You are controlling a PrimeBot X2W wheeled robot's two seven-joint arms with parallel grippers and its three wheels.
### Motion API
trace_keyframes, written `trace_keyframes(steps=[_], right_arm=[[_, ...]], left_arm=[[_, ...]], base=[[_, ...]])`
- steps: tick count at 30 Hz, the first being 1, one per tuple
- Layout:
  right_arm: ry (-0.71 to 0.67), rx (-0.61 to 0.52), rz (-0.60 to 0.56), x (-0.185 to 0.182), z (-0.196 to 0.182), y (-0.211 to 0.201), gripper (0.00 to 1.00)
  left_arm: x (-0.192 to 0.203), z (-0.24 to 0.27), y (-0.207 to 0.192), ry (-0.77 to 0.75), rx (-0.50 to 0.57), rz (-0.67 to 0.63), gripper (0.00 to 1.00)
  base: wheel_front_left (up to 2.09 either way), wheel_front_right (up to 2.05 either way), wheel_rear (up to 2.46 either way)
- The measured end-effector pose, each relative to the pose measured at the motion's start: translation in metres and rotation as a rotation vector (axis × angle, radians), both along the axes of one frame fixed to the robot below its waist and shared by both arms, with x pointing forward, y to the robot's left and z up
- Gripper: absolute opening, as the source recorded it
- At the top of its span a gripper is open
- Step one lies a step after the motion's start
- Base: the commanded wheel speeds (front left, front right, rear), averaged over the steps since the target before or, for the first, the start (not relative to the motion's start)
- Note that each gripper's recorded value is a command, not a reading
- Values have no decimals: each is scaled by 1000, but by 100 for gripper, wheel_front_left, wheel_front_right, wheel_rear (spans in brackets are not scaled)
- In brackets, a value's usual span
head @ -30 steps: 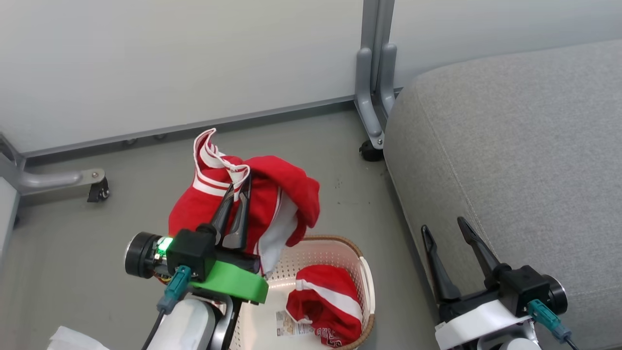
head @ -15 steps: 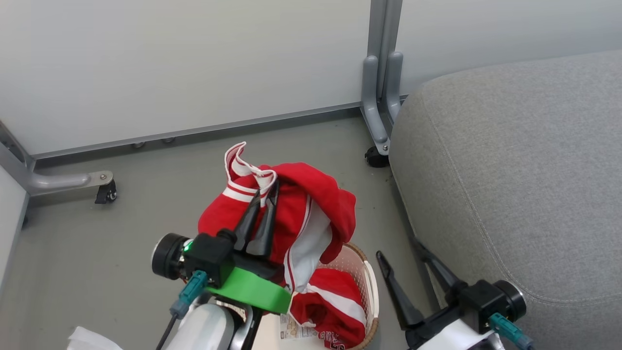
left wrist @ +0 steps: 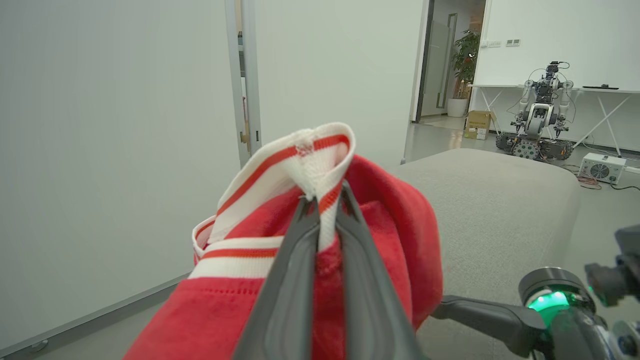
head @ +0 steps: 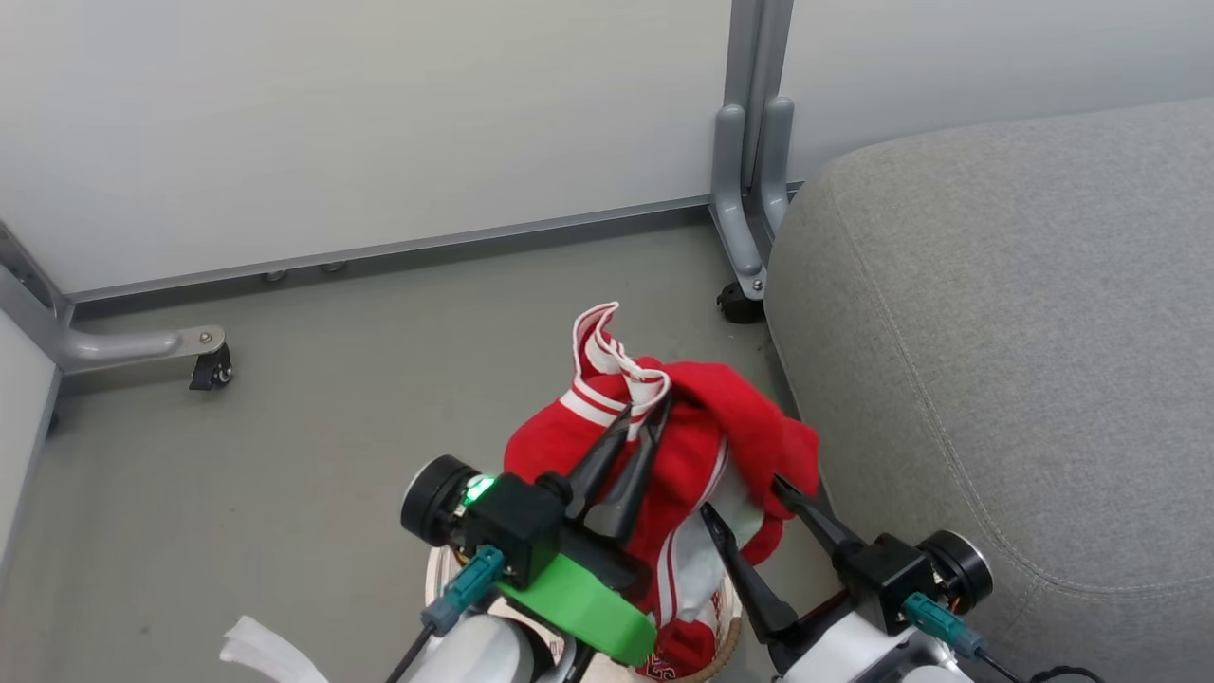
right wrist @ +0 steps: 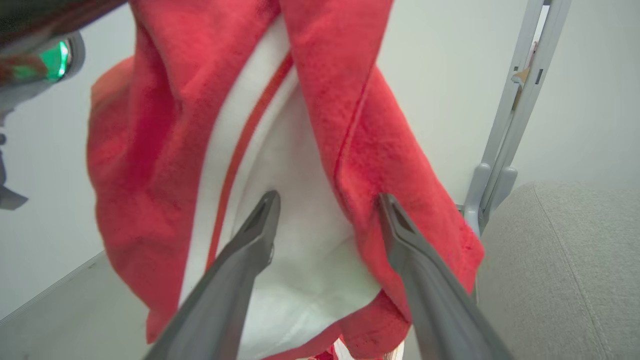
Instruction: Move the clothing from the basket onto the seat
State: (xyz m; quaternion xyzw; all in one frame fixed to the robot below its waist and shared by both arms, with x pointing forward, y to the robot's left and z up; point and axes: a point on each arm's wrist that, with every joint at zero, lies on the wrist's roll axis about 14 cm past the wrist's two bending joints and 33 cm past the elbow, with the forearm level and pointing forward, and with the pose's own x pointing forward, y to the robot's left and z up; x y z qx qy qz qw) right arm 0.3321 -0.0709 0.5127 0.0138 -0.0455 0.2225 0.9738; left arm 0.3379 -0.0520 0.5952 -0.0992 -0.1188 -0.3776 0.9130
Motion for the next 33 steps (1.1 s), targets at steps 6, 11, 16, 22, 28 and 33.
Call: trace_keyframes(steps=[6,11,16,22,28,33], right_arm=[[27,-3,-7,5,-8,-3,0],[40,-10,-5,6,-12,-3,0],[39,-9,-4,5,-12,-3,0],[35,9,-12,6,-9,-4,0],[19,46,-29,9,0,-6,0],[0,84,-52,11,9,-11,0]], left_arm=[[-12,7,-15,-7,1,-68,0],[-12,7,-16,-7,7,-76,0],[-10,4,-14,-4,22,-70,0],[-7,0,-10,-3,45,-52,0],[-3,-6,-8,8,58,-36,0],[4,-10,-2,6,76,4,100]], base=[[0,0,0],[0,0,0],[0,0,0],[0,0,0],[0,0,0],[0,0,0]])
